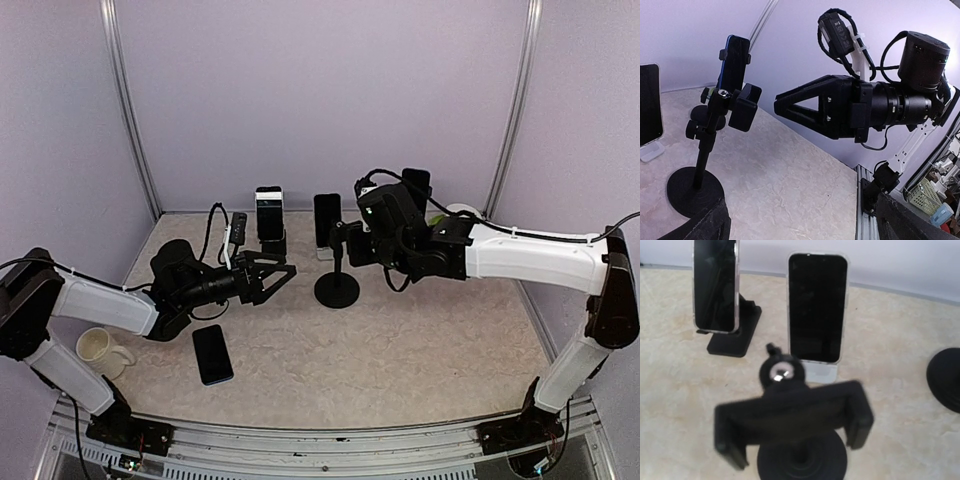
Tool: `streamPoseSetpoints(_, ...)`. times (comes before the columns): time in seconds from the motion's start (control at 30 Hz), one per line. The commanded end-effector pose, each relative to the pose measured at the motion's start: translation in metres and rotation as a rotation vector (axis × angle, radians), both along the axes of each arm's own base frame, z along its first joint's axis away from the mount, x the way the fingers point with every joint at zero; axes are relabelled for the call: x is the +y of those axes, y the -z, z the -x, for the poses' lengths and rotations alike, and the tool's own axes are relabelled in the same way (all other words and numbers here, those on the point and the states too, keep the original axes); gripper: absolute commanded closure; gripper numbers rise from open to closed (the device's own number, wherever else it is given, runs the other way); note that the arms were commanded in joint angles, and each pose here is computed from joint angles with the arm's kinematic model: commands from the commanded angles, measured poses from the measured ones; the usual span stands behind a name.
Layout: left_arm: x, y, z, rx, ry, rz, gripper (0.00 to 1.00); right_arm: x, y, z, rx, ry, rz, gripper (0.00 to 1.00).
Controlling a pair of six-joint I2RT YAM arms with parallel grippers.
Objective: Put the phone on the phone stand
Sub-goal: Move the phone stand to the center of the board, then adjust the phone stand at the center of the board.
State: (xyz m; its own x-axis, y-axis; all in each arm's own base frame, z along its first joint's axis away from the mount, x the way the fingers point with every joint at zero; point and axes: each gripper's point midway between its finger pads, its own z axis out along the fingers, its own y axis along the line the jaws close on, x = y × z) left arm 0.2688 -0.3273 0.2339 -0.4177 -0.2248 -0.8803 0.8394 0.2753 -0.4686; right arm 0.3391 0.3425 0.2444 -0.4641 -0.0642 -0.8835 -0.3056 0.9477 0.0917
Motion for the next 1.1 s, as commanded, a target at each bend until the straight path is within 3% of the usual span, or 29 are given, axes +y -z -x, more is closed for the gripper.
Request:
streamPoseSetpoints(0.0,0.005,-0.007,-0.003,-0.016,-0.022,0.016,0.01,-0.009,-0.041,-0.007,-0.08,-0.053,-0.015,0.62)
streamPoseSetpoints(0.07,0.004,-0.006,-0.003,-0.012,-0.02,0.014,0.01,-0.015,-0.047,-0.012,-0.068,-0.098,-0.05,0.52)
streamPoseSetpoints(0.37,-0.001,-0.006,-0.004,-0.001,-0.015,0.009,0.01,-0.052,-0.041,-0.052,-0.054,-0.124,-0.037,0.4)
streamPoseSetpoints(0.73,-0.006,-0.013,-0.002,-0.016,-0.003,0.004,0.01,-0.045,0.01,-0.101,-0.019,-0.242,0.075,0.39)
streamPoseSetpoints(1.07,-0.005,-0.012,-0.002,-0.018,-0.012,0.0,0.01,-0.031,0.016,-0.076,-0.007,-0.413,0.046,0.48)
